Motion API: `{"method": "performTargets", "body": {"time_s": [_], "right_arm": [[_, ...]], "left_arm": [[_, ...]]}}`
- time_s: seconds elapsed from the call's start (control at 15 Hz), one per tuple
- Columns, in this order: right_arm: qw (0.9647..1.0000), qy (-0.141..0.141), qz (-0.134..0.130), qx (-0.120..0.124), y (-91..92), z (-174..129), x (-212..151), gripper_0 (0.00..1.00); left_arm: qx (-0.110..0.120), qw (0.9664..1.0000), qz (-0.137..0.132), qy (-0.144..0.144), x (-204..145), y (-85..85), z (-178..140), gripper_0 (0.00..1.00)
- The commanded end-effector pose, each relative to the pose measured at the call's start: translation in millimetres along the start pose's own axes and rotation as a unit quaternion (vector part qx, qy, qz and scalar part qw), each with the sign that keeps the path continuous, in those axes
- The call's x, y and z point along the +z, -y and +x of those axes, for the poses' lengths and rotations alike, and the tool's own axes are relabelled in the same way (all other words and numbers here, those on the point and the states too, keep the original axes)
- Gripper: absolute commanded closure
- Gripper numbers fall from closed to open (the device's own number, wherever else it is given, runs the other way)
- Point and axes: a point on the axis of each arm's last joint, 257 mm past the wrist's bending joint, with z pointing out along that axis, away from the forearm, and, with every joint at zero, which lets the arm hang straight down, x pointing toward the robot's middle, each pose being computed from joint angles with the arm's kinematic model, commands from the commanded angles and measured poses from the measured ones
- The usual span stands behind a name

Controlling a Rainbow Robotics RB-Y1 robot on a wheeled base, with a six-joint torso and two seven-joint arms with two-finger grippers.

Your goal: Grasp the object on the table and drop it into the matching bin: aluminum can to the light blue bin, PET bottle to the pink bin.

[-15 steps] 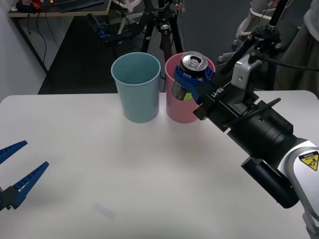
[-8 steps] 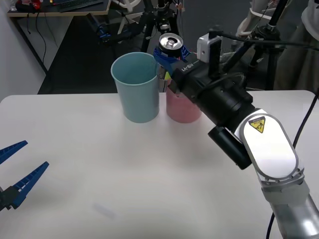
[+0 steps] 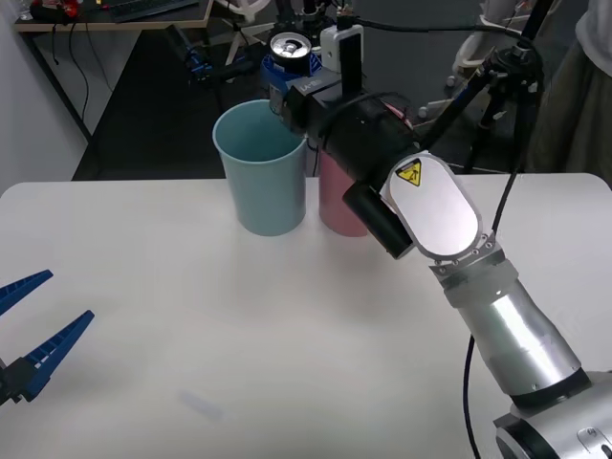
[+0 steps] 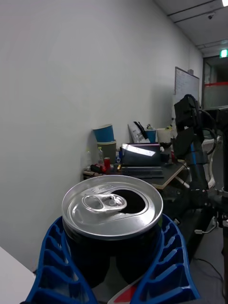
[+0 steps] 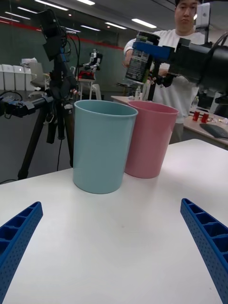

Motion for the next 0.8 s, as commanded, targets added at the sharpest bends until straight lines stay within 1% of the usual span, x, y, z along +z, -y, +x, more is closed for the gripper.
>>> {"method": "performTargets", "body": {"time_s": [0.07, 0.4, 0.67, 0.8], "right_arm": [[0.9999, -0.014, 0.003, 0.004, -0.6, 10.0, 16.8, 1.0], [0.9995, -0.029, 0.006, 0.006, -4.0, 20.4, 36.6, 1.0], [0.9993, -0.035, 0.014, 0.006, -4.7, 23.5, 50.9, 1.0], [0.9992, -0.036, 0.014, 0.009, -5.1, 24.7, 51.6, 1.0]], "left_arm": [[0.0, 1.0, 0.0, 0.0, 0.0, 0.0, 0.0, 0.0], [0.0, 1.0, 0.0, 0.0, 0.0, 0.0, 0.0, 0.0], [0.0, 1.0, 0.0, 0.0, 0.0, 0.0, 0.0, 0.0], [0.0, 1.0, 0.0, 0.0, 0.0, 0.0, 0.0, 0.0]]}}
